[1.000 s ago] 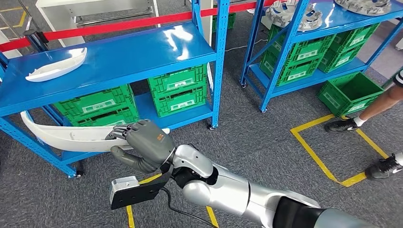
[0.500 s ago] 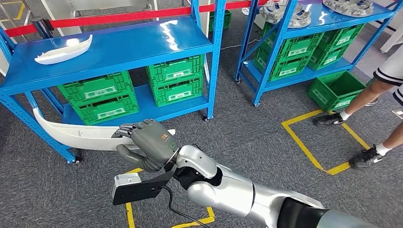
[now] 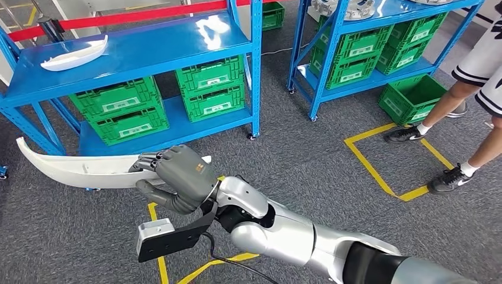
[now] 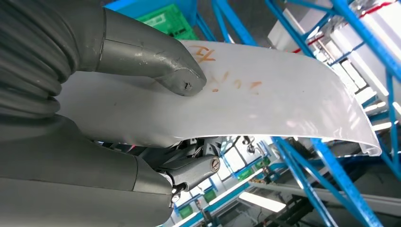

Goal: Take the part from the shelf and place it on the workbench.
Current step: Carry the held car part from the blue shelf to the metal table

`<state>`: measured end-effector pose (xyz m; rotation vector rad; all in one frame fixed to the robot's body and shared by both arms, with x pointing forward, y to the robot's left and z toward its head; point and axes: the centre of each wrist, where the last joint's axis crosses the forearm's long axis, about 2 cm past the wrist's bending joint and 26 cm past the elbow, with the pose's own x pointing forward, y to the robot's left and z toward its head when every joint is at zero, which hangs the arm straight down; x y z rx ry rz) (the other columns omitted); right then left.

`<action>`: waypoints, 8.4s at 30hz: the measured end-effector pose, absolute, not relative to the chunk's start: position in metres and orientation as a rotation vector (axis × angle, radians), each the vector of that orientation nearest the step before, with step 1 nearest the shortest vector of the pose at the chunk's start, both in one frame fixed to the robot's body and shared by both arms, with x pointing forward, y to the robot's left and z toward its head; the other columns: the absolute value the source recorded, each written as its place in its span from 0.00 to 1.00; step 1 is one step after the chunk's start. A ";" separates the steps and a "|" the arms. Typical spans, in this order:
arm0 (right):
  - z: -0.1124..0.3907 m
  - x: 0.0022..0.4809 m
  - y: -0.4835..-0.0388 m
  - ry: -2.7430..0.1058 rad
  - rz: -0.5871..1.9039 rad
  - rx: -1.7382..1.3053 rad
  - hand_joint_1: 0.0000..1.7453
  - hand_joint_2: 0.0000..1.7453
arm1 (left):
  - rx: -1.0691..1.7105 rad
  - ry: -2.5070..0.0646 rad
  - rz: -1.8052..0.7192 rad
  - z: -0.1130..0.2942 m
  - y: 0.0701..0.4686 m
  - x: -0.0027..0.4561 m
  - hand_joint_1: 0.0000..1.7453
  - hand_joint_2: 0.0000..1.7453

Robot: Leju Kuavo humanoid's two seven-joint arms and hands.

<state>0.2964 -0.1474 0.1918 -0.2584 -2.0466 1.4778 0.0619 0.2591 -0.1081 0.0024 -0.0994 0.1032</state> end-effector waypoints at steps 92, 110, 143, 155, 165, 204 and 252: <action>0.198 0.335 -0.113 -2.059 1.552 -0.229 1.00 1.00 | 0.127 -0.099 0.128 -0.109 0.272 0.058 0.00 1.00; 0.195 0.338 -0.115 -2.054 1.555 -0.263 1.00 1.00 | 0.117 -0.086 0.136 -0.109 0.271 0.062 0.00 1.00; 0.198 0.339 -0.112 -2.049 1.574 -0.250 1.00 1.00 | 0.106 -0.072 0.156 -0.109 0.265 0.057 0.00 1.00; 0.197 0.339 -0.113 -2.049 1.572 -0.230 1.00 1.00 | 0.110 -0.078 0.141 -0.109 0.267 0.056 0.00 1.00; 0.193 0.340 -0.117 -2.029 1.561 -0.247 1.00 1.00 | 0.109 -0.077 0.130 -0.108 0.267 0.063 0.00 1.00; 0.251 0.383 -0.135 -2.095 1.384 -0.480 1.00 1.00 | 0.104 -0.118 0.084 -0.106 0.256 0.072 0.00 1.00; 0.288 0.377 -0.134 -2.196 1.321 -0.559 1.00 1.00 | 0.077 -0.108 0.084 -0.107 0.255 0.065 0.00 1.00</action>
